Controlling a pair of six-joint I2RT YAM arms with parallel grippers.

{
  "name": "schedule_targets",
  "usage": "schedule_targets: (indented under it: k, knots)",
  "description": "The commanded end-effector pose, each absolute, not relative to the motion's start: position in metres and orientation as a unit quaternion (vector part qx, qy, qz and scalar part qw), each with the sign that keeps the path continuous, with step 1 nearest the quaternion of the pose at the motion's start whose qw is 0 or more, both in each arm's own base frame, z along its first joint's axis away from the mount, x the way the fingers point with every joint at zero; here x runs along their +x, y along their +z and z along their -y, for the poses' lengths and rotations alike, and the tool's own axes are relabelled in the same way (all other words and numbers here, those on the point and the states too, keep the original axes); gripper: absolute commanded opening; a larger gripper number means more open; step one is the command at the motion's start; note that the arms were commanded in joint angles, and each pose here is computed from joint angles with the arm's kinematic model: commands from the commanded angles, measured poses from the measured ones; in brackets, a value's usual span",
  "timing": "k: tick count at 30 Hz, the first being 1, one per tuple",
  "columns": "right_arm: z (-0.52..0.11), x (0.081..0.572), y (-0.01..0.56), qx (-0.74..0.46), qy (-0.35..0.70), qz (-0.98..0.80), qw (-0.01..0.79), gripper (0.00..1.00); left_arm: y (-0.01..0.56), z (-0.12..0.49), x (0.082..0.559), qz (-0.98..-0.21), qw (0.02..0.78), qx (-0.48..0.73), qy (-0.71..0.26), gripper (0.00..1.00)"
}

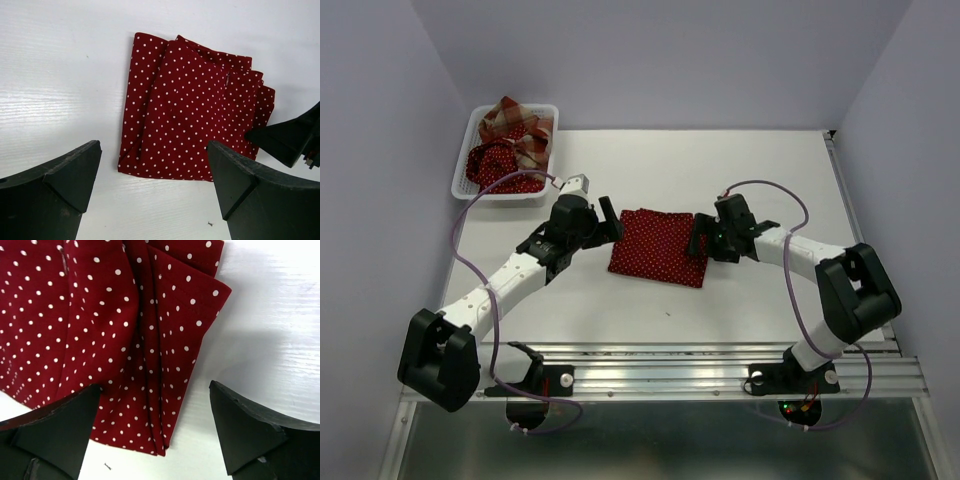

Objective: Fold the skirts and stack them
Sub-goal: Neatly place the folded skirt to the corner

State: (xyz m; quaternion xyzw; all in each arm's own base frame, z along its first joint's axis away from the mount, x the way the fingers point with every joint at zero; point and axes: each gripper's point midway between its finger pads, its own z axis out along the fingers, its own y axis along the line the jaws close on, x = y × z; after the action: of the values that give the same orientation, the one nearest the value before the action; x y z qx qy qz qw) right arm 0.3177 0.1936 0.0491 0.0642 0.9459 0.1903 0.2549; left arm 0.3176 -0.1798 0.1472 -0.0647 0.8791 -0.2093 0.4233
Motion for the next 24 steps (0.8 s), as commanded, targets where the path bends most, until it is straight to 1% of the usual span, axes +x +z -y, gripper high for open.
schedule_targets:
  k: [1,2,3,5,8,9,11,12,14,16,17,20,21,24]
  knots:
    - [-0.209,0.33,0.047,0.053,0.209,-0.94,0.264,0.91,0.153,0.176,0.322,-0.873,0.437,-0.07,-0.206,0.99]
    - [-0.21,0.33,0.044,0.051,0.208,-0.941,0.261,0.88,0.153,0.176,0.322,-0.872,0.438,-0.07,-0.205,0.99]
    - [-0.212,0.329,0.041,0.043,0.205,-0.943,0.258,0.8,0.154,0.175,0.323,-0.872,0.44,-0.071,-0.204,0.99]
    - [-0.216,0.327,0.034,0.036,0.2,-0.946,0.251,0.71,0.154,0.174,0.323,-0.871,0.442,-0.072,-0.202,0.99]
    - [-0.22,0.329,0.029,0.027,0.195,-0.948,0.25,0.63,0.155,0.172,0.324,-0.87,0.444,-0.074,-0.199,0.99]
    - [-0.223,0.329,0.025,0.023,0.191,-0.95,0.247,0.52,0.155,0.172,0.324,-0.87,0.445,-0.075,-0.199,0.99]
    - [-0.221,0.331,0.022,0.027,0.183,-0.951,0.247,0.42,0.155,0.171,0.325,-0.87,0.446,-0.077,-0.195,0.99]
    - [-0.217,0.334,0.019,0.035,0.167,-0.953,0.248,0.34,0.155,0.17,0.325,-0.871,0.445,-0.078,-0.194,0.99]
    - [-0.212,0.335,0.016,0.041,0.152,-0.956,0.247,0.31,0.155,0.168,0.326,-0.871,0.446,-0.08,-0.191,0.99]
    - [-0.199,0.34,0.011,0.05,0.112,-0.96,0.254,0.25,0.155,0.165,0.326,-0.871,0.447,-0.083,-0.186,0.99]
    - [-0.197,0.341,0.01,0.051,0.105,-0.96,0.253,0.19,0.156,0.165,0.327,-0.87,0.448,-0.084,-0.186,0.99]
    - [-0.193,0.351,0.013,0.03,0.085,-0.96,0.266,0.09,0.157,0.16,0.329,-0.871,0.451,-0.09,-0.176,0.99]
    - [-0.19,0.352,0.015,0.012,0.074,-0.961,0.268,0.04,0.158,0.159,0.329,-0.871,0.451,-0.092,-0.174,0.99]
    - [-0.176,0.378,0.031,-0.018,0.028,-0.953,0.3,0.01,0.162,0.155,0.333,-0.869,0.455,-0.097,-0.168,0.99]
